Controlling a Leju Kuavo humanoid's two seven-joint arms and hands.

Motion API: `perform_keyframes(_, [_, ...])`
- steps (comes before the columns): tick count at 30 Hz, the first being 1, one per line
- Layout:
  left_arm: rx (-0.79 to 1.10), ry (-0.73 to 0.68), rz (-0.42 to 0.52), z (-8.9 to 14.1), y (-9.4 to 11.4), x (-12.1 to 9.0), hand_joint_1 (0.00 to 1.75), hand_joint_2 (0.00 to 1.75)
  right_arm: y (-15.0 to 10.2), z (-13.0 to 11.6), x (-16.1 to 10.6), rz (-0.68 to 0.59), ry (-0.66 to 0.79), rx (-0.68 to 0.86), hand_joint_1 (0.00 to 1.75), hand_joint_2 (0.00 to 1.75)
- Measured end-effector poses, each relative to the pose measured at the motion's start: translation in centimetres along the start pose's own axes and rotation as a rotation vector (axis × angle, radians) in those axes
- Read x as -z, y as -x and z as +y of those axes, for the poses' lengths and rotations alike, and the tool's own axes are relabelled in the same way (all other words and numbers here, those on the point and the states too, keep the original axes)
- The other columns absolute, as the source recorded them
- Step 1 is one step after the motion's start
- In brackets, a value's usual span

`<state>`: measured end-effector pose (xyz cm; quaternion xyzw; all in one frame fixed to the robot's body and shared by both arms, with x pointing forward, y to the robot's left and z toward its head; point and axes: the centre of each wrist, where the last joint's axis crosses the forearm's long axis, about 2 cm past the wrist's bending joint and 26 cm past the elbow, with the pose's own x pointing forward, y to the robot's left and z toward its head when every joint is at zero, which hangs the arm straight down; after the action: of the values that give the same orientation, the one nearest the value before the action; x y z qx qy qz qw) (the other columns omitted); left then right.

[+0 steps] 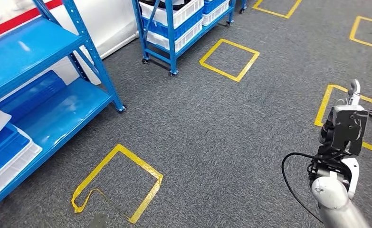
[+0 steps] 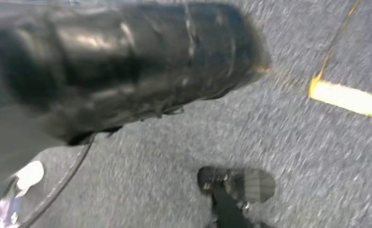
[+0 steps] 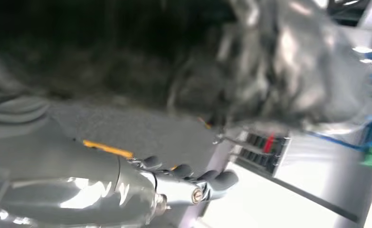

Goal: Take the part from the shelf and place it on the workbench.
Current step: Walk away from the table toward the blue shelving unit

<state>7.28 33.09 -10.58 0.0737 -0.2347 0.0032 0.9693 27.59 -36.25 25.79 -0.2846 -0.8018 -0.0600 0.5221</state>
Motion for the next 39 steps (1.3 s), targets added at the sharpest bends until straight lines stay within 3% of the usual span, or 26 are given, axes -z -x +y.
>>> perform_keyframes(39, [-0.007,0.014,-0.029,-0.33,-0.07,0.0,0.0,0.0,-0.85,0.68,0.57,-0.028,-0.093,-0.055,0.0,0.0])
